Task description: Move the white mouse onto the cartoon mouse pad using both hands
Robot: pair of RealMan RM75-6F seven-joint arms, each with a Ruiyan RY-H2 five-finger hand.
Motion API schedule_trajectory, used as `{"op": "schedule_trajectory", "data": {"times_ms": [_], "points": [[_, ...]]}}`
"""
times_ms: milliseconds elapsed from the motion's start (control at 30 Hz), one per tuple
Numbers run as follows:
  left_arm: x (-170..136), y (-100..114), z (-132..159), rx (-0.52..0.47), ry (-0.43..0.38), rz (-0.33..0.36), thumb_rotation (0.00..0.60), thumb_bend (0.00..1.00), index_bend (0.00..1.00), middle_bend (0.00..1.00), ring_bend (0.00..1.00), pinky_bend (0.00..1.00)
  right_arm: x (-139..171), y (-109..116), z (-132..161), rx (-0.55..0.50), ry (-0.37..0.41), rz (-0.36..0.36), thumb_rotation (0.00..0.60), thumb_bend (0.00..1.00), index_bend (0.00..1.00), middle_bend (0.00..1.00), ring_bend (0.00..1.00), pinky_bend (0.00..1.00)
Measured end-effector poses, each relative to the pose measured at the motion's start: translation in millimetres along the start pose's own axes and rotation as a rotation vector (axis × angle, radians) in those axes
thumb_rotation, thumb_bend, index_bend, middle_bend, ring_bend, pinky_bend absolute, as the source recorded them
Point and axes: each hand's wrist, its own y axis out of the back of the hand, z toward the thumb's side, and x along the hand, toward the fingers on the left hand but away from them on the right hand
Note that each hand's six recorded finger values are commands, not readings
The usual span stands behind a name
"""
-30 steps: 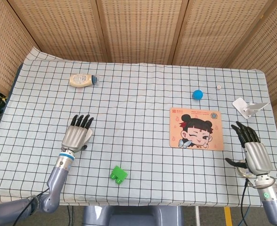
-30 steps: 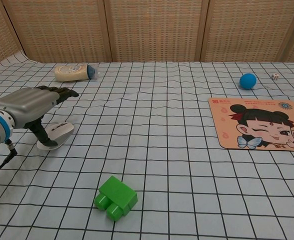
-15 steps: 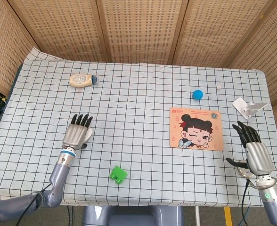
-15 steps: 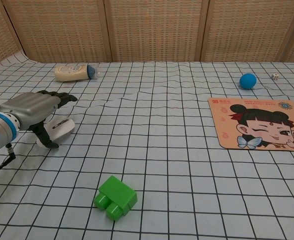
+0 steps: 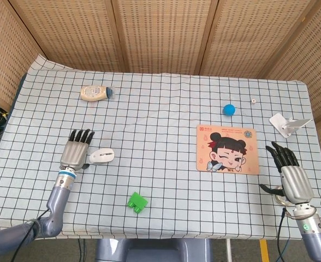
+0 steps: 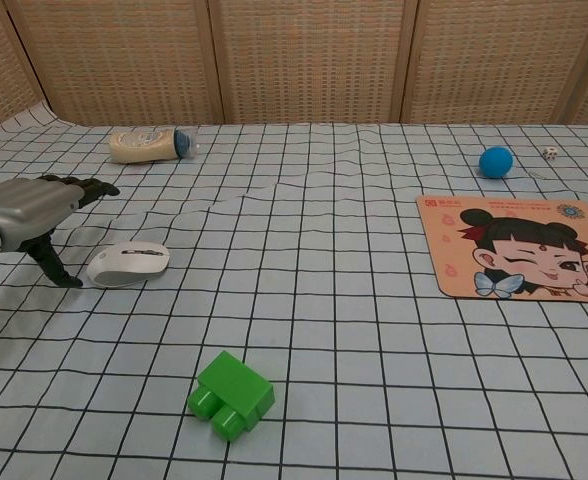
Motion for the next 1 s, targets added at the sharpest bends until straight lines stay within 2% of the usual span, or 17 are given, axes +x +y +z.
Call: {"op": "schedule_trajectory", "data": {"times_ms": [167, 333, 533, 800, 1000], "points": [[1.0, 3.1, 3.9, -0.037, -0.006, -0.007, 0.6, 0.13, 0.06, 0.0, 0.0, 0.01, -0.6, 0.4, -0.9, -0.001, -0.003, -0.002, 0.6, 0.14, 0.0, 0.0, 0.0, 0.0], [-1.5, 9.4, 13.9, -0.086, -0.011, -0.005, 0.6, 0.13, 0.14, 0.0, 0.0, 0.1, -1.2, 0.9, -2.0, -0.006, -0.006, -0.002, 0.6, 0.14, 0.0, 0.0, 0.0, 0.0], [-1.0, 16.6, 21.5, -0.105, 0.011, -0.005, 0.6, 0.14, 0.19, 0.02, 0.04, 0.15, -1.2, 1.8, -1.7, -0.01, -0.002, -0.002, 0.6, 0.14, 0.0, 0.0, 0.0, 0.0], [0.6, 13.6, 34.4, -0.112, 0.036, -0.088, 0.6, 0.14, 0.19, 0.02, 0.04, 0.15, -1.0, 3.0, -1.8, -0.022, -0.002, -0.001, 0.6, 0.14, 0.0, 0.0, 0.0, 0.0], [2.7, 7.2, 50.5, -0.105, 0.051, -0.175, 0.6, 0.14, 0.24, 0.06, 0.07, 0.19, -0.9, 3.3, -1.3, -0.028, 0.002, 0.002, 0.6, 0.14, 0.0, 0.0, 0.0, 0.0]]}}
